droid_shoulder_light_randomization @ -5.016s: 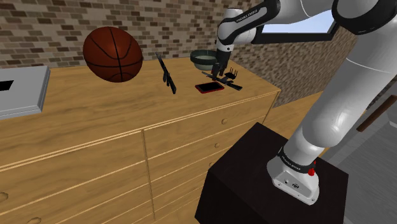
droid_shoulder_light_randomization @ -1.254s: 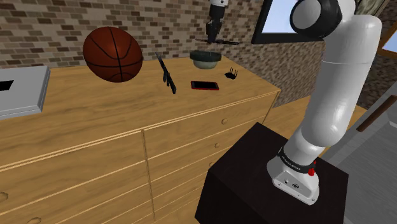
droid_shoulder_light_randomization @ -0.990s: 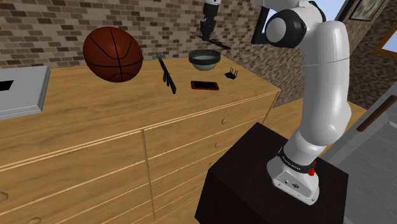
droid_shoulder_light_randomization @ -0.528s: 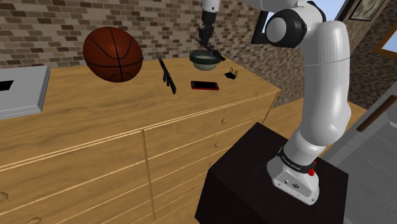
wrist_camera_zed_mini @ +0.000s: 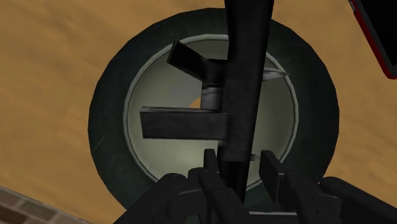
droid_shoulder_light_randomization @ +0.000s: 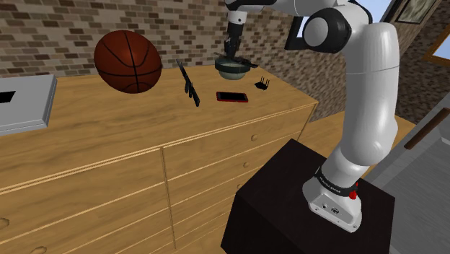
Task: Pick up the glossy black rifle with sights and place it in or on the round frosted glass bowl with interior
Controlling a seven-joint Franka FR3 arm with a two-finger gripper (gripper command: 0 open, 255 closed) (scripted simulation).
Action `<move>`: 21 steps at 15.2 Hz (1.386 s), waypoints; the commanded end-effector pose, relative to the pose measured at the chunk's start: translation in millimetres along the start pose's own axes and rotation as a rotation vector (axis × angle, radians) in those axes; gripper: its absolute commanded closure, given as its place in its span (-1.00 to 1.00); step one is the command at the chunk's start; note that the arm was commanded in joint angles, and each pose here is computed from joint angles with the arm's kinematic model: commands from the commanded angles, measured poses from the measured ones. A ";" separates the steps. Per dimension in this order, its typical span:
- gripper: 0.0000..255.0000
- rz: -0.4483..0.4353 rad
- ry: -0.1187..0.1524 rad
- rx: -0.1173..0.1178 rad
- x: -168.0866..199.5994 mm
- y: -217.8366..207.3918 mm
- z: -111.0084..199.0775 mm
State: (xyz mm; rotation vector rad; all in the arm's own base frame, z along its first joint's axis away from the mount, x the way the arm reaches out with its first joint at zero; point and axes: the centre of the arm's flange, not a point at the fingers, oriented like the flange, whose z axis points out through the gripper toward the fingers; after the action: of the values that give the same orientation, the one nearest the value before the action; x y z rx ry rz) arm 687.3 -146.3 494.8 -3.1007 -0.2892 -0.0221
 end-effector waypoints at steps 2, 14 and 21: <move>1.00 0.000 0.001 0.000 -0.3 -1.0 3.2; -1.00 0.000 0.001 0.000 -0.3 -1.0 -10.0; -1.00 0.000 0.001 0.000 -0.3 -1.0 -46.8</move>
State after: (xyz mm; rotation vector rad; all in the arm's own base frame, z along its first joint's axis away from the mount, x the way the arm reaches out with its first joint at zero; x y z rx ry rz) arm 686.5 -147.0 541.0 -3.1009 -0.2895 -0.0238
